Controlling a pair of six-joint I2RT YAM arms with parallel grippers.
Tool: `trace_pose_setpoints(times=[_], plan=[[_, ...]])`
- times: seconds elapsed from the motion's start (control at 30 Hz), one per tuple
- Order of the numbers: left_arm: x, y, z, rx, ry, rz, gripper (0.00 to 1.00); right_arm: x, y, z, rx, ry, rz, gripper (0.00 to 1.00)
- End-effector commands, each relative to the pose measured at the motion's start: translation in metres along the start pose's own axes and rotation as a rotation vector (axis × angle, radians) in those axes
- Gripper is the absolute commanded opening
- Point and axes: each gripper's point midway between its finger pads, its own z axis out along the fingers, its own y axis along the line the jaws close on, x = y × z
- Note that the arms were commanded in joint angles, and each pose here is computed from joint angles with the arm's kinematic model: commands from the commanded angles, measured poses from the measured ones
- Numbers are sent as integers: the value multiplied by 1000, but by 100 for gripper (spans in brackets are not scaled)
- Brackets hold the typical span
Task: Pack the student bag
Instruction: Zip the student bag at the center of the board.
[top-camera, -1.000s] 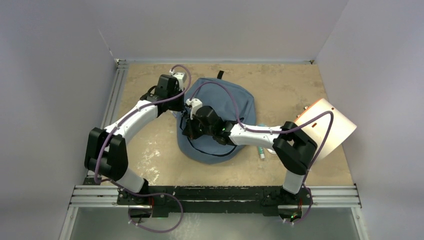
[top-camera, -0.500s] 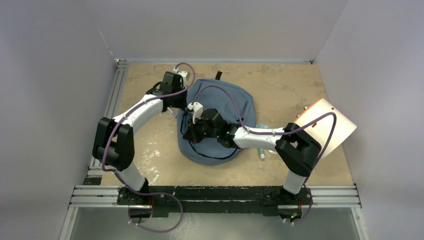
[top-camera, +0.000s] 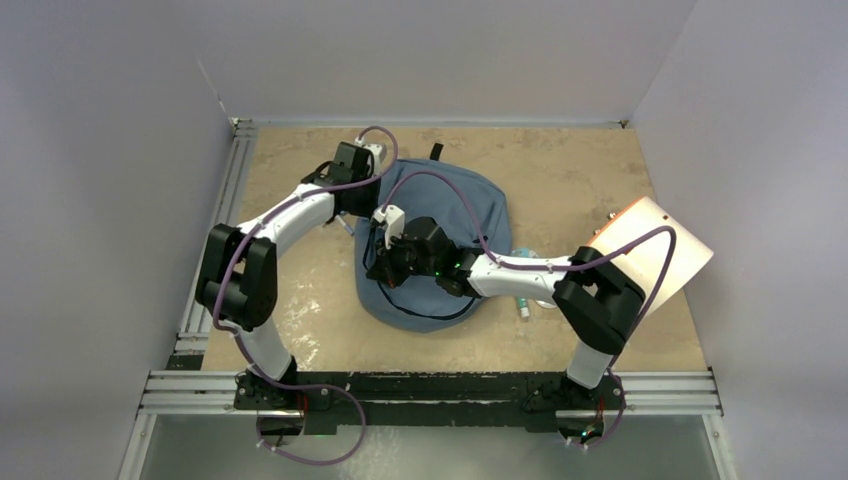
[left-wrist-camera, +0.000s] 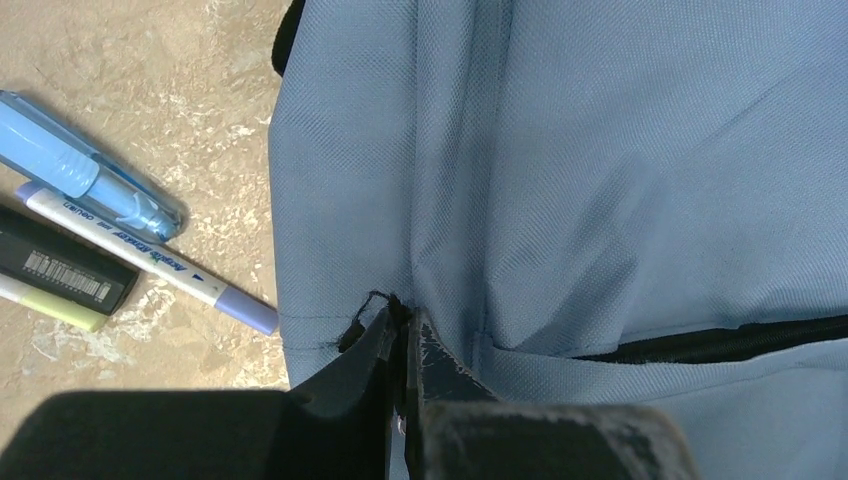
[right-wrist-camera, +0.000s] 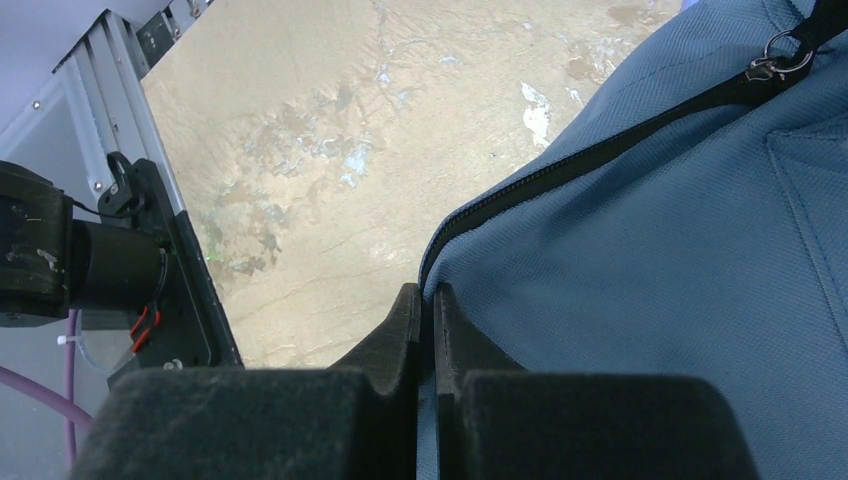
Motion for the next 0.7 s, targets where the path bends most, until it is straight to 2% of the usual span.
trace_pose_setpoints(times=[0.0,0.07,0.17,0.3,0.43,0.5,0.6,0.67], plan=[[-80,-10,-19,30,-253,36,0,-9,55,-15,-182,2,-21,0],[-86,-14,-29,44,-267,20,7,-14,53,-14,-163,-13,-10,0],[-96,-15,-52,40,-312,-13,33,-21,56,-14,-167,-27,12,0],[-105,1,-97,-22,-391,-84,53,-32,57,-8,-165,-55,25,9],[-94,29,-136,-117,-429,-180,62,-43,61,0,-177,-68,28,20],[-81,36,-151,-142,-425,-218,65,-54,58,2,-151,-91,38,29],[-46,36,-159,-138,-372,-271,67,-72,45,1,-52,-127,70,41],[-21,35,-162,-122,-335,-301,67,-82,36,-6,7,-160,109,43]])
